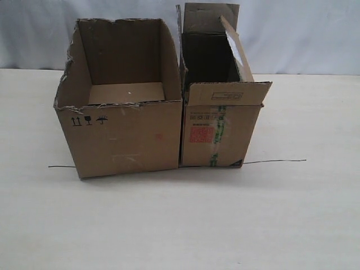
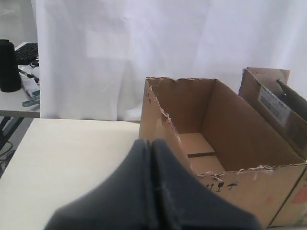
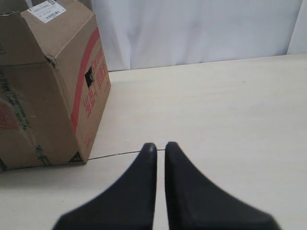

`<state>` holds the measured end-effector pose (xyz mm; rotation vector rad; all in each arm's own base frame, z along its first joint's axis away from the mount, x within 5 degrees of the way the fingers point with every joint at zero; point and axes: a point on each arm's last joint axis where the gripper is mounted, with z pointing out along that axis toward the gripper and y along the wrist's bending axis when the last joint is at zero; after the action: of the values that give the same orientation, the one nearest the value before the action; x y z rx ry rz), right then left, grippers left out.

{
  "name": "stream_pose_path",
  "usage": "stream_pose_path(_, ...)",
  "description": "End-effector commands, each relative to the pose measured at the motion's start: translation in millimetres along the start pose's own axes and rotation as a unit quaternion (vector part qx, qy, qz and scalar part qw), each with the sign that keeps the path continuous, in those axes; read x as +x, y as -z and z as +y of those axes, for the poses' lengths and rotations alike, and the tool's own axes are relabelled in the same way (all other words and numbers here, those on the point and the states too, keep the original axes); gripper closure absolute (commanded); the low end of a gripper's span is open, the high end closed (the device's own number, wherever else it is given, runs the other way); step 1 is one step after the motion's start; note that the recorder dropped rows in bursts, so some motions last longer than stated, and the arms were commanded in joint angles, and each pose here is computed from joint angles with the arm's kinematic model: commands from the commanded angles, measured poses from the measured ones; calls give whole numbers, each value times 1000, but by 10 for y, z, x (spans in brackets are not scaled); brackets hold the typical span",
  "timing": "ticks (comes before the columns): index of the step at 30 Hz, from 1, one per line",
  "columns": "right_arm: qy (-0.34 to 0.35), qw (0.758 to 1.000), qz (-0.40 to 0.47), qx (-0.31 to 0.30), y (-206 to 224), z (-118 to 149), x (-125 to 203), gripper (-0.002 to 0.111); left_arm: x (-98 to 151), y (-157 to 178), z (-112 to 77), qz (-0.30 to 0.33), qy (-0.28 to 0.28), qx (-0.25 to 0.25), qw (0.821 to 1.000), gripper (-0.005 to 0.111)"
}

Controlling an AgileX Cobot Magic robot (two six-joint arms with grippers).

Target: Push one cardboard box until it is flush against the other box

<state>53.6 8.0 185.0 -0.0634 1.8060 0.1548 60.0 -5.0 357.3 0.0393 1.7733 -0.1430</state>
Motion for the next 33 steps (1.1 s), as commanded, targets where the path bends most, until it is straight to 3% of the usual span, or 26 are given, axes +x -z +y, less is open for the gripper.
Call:
stream_pose_path(1,2,1000,-1,-1,0,1,5,103,5,-4,-3,-3,2,3,1000,107)
stream_pose_path(9,2,1000,-1,-1,0,1,5,103,6,-2,18,-5,-16,-8,1000,107)
stream_pose_path(13,2,1000,0,-1,0,1,7,103,97,21,44,-38,-40,-15,998,107)
stream_pose_path(16,2,1000,0,-1,0,1,7,103,335,-1,43,-79,-48,-2,996,107)
stream_pose_path(20,2,1000,0,-1,0,1,7,103,861,-156,40,-97,-55,19,994,107)
stream_pose_path(25,2,1000,0,-1,0,1,7,103,1469,-353,36,-85,-60,43,994,107)
stream_pose_path(33,2,1000,0,-1,0,1,7,103,1530,-363,51,-53,-49,37,997,107)
